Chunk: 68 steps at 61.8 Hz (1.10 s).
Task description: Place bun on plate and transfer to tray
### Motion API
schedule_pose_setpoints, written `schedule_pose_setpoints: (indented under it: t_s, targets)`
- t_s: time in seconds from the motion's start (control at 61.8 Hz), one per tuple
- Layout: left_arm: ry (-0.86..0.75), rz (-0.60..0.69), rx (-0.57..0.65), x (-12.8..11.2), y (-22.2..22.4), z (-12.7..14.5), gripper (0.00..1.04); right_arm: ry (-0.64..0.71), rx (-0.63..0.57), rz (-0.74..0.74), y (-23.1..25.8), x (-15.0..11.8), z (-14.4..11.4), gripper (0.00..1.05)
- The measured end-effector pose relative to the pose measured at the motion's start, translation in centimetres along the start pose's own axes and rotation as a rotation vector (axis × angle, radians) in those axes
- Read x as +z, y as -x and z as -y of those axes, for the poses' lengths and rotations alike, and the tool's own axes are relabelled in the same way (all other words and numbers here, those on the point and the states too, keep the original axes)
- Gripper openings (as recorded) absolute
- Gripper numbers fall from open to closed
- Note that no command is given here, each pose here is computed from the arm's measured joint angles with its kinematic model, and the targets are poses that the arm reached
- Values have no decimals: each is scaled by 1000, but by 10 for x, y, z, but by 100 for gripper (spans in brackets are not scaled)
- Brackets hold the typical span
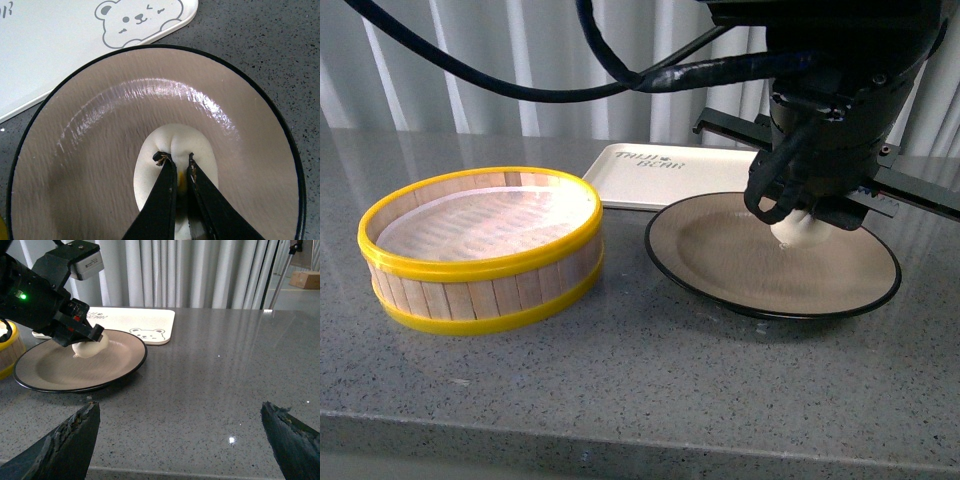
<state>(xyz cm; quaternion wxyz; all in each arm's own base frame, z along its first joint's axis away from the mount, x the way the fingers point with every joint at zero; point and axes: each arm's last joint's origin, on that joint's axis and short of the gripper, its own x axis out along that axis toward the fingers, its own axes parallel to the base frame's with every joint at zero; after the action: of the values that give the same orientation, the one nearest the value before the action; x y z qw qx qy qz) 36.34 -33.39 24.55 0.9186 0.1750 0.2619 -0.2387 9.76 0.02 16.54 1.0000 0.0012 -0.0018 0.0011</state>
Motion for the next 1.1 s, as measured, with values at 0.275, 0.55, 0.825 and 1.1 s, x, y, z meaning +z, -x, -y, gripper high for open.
schedule_pose_setpoints:
  t_s: [0.275, 0.55, 0.825, 1.1]
  targets:
    - [-9, -31, 20, 4, -12, 3, 4, 0, 0, 0, 0, 0, 0, 96]
    - [-6, -38, 45, 5, -20, 1, 15, 0, 0, 0, 0, 0, 0, 96]
    - [16, -90, 77, -2, -32, -8, 57, 0, 0, 0, 0, 0, 0, 96]
    - [43, -84, 75, -1, -31, -14, 99, 0, 0, 0, 0, 0, 0, 96]
